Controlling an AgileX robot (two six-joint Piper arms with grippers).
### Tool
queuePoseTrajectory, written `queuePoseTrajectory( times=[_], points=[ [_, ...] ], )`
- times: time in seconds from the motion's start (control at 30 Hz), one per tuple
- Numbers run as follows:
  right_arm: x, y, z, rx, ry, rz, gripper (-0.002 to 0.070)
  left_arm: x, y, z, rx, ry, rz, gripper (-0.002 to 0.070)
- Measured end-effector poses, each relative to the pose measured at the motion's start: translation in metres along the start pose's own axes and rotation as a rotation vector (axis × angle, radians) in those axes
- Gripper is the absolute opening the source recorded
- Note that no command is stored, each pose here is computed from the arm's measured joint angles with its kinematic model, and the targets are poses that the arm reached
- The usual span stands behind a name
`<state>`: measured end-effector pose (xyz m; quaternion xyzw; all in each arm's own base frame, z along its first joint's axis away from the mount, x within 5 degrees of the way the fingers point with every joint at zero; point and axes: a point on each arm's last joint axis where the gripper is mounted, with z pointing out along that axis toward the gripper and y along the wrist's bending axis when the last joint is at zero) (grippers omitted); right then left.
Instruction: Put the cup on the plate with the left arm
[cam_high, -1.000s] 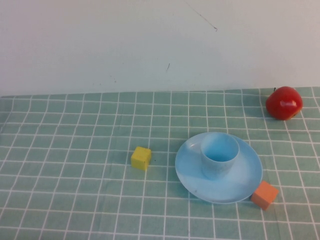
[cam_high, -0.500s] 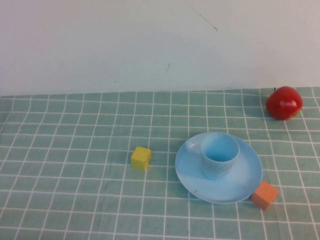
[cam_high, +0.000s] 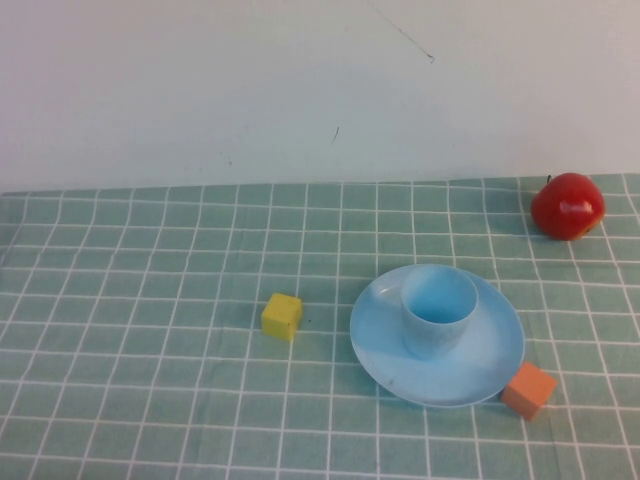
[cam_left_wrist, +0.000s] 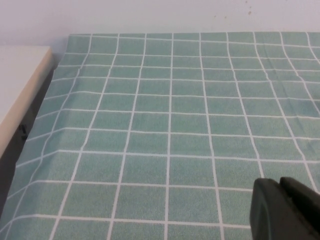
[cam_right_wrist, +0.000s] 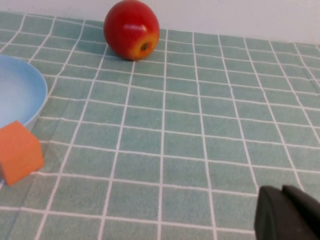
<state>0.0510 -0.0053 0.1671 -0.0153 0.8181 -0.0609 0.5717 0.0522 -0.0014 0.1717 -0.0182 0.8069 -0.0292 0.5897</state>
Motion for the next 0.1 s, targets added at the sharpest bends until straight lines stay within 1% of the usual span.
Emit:
queuePoseTrajectory(
  times=[0.1],
  points=[
    [0.0,0.0,0.0,0.0,0.0,0.0,-0.0002,0.0,0.0,0.0,0.0,0.0,0.0,0.0]
  ],
)
